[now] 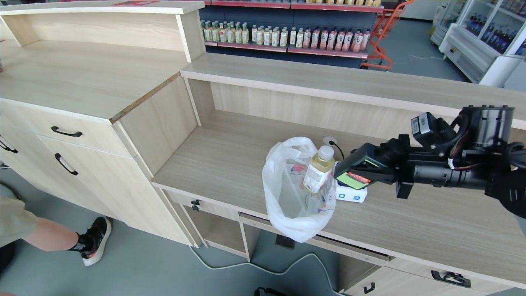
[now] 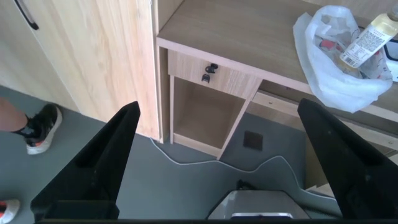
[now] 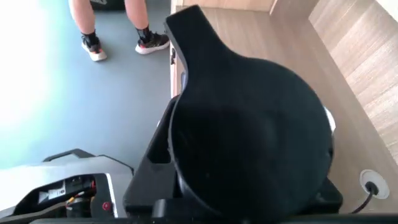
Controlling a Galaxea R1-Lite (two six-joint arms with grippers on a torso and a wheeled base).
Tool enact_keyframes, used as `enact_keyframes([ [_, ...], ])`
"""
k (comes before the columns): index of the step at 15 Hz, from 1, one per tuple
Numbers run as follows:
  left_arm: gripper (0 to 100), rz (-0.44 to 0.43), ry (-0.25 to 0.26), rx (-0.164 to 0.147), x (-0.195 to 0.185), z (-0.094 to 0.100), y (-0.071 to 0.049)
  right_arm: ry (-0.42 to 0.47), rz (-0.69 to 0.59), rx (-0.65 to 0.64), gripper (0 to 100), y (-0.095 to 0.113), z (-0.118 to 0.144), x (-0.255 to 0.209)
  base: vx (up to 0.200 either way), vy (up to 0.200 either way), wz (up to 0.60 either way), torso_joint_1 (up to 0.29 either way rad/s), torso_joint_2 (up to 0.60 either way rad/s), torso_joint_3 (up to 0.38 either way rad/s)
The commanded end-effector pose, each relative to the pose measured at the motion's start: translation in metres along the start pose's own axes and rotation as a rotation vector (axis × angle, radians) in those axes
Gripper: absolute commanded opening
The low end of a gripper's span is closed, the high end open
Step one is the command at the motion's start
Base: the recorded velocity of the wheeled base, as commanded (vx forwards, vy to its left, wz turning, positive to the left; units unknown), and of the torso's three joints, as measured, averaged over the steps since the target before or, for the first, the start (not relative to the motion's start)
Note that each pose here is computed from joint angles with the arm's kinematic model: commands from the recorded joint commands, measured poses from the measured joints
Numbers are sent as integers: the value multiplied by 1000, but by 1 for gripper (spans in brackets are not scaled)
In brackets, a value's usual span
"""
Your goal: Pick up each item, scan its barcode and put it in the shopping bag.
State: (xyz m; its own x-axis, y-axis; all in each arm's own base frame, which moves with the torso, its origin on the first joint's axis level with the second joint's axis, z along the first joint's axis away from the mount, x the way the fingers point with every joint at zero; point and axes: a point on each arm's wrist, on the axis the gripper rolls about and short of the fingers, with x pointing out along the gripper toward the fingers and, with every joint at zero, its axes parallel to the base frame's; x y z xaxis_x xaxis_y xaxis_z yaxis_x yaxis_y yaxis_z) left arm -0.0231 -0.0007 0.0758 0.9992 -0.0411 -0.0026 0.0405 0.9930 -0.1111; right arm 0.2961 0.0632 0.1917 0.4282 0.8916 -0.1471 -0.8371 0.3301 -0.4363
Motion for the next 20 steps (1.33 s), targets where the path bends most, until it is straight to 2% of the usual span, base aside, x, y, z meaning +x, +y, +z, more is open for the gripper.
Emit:
enact_keyframes([
  [1, 100, 0, 1, -1, 0, 0, 0, 53, 39, 96, 0, 0, -40, 16, 0, 0, 0, 0, 0, 0],
  [3, 100, 0, 1, -1, 0, 0, 0, 72, 48, 129, 0, -1, -60, 23, 0, 0, 0, 0, 0, 0],
  [5, 100, 0, 1, -1, 0, 0, 0, 92, 64, 158, 0, 0, -91, 36, 0, 0, 0, 0, 0, 0],
  [12, 100, 0, 1, -1, 0, 0, 0, 103, 85, 156, 0, 1, -141, 64, 0, 0, 0, 0, 0, 0],
  [17, 100, 0, 1, -1, 0, 0, 0, 99, 95, 154, 0, -1, -151, 75, 0, 0, 0, 0, 0, 0],
  [20, 100, 0, 1, -1, 0, 0, 0, 69, 86, 116, 0, -13, -145, 85, 0, 0, 0, 0, 0, 0],
])
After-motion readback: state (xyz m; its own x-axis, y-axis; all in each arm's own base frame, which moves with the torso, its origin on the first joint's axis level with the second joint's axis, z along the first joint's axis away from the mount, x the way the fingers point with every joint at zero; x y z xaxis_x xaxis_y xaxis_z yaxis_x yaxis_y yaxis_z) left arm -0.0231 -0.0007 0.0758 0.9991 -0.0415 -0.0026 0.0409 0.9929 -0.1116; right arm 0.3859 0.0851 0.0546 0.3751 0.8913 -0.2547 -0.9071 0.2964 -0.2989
